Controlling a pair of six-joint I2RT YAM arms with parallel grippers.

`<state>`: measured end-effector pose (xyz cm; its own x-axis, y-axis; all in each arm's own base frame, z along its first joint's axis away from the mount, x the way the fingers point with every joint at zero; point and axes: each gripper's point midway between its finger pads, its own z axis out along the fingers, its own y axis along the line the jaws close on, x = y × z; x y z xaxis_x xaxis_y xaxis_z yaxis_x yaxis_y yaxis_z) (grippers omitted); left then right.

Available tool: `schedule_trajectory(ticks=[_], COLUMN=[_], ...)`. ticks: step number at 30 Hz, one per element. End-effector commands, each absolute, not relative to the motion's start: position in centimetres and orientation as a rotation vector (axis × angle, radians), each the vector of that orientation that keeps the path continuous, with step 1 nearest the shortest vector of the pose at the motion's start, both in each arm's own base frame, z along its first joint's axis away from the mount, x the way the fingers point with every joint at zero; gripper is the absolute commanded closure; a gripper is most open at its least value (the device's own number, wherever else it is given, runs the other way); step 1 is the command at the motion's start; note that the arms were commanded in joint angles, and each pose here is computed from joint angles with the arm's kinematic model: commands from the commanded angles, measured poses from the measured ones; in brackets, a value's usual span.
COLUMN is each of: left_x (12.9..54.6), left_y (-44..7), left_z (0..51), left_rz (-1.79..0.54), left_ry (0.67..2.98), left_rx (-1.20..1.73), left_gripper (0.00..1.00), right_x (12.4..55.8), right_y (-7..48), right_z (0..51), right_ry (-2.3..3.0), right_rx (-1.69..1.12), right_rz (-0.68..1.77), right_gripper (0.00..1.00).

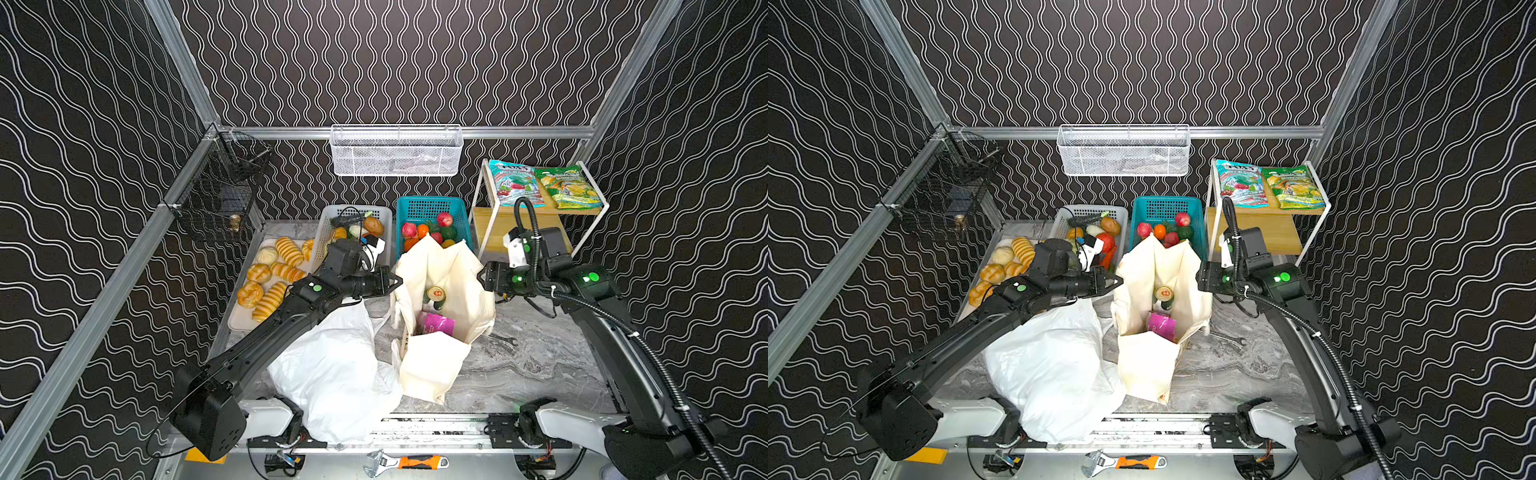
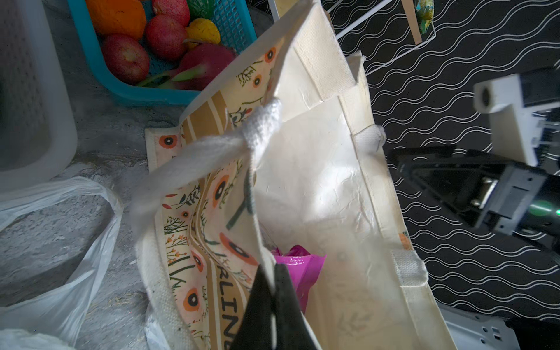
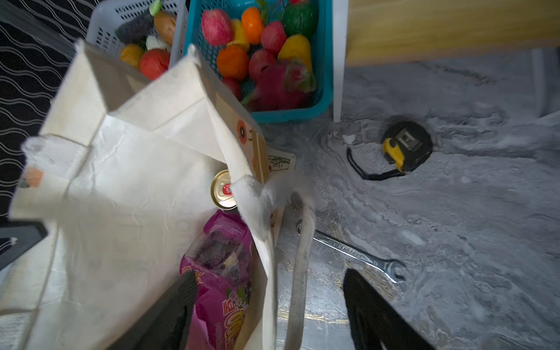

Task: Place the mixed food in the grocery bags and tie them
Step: 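Open the right gripper to drop the snack bag into the tote, then move the right gripper up to the teal Fox's candy bag on the shelf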

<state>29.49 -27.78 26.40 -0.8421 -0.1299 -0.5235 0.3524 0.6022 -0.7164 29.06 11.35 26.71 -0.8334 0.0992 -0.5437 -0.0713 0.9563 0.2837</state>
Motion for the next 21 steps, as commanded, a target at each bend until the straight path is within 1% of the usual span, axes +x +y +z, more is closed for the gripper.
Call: schedule_trajectory(ticks=[1,2,4,5,6,9,12,16,19,20,21], left_x=[30.0,29.9,29.9,29.8,29.8,29.7,29.6,29.7,29.7,29.7,29.7], left_y=[-27.7,-27.6,-27.6,-27.6,-27.6,-27.5,-27.4,-26.9,-27.0,-27.2,-27.4], left_z=[27.3,27.3,27.5,27.6,27.8,28.2,28.6,28.7,28.7,28.6,28.5], left_rz=[-1.182,-1.184,-1.189,-1.189,-1.191,-1.196,-1.214,-1.187,-1.190,-1.200,-1.209], left_ry=[2.244,2.241,2.236,2.232,2.228,2.215,2.193,2.187,2.184,2.185,2.189], left_rx=[0.178,0.177,0.175,0.180,0.184,0.184,0.164,0.146,0.147,0.155,0.161], left_gripper=[1.00,1.00,1.00,1.00,1.00,1.00,1.00,1.00,1.00,1.00,1.00], right_x=[30.6,30.9,32.0,32.5,33.1,34.3,35.2,35.6,35.6,35.4,35.1], right_y=[12.2,12.5,13.2,13.4,13.4,12.9,12.9,12.3,11.8,12.0,12.2], right_z=[25.5,25.7,27.6,28.5,29.5,30.8,30.6,30.0,31.3,32.1,33.0], right_ry=[2.532,2.521,2.435,2.385,2.338,2.283,2.298,2.329,2.283,2.258,2.231], right_rx=[0.001,-0.027,-0.080,-0.096,-0.106,-0.127,-0.150,-0.138,-0.133,-0.144,-0.163], right_rz=[0.418,0.429,0.465,0.471,0.459,0.395,0.358,0.302,0.295,0.312,0.336], right_gripper=[0.53,0.65,0.89,0.98,1.00,1.00,1.00,1.00,1.00,0.94,0.77])
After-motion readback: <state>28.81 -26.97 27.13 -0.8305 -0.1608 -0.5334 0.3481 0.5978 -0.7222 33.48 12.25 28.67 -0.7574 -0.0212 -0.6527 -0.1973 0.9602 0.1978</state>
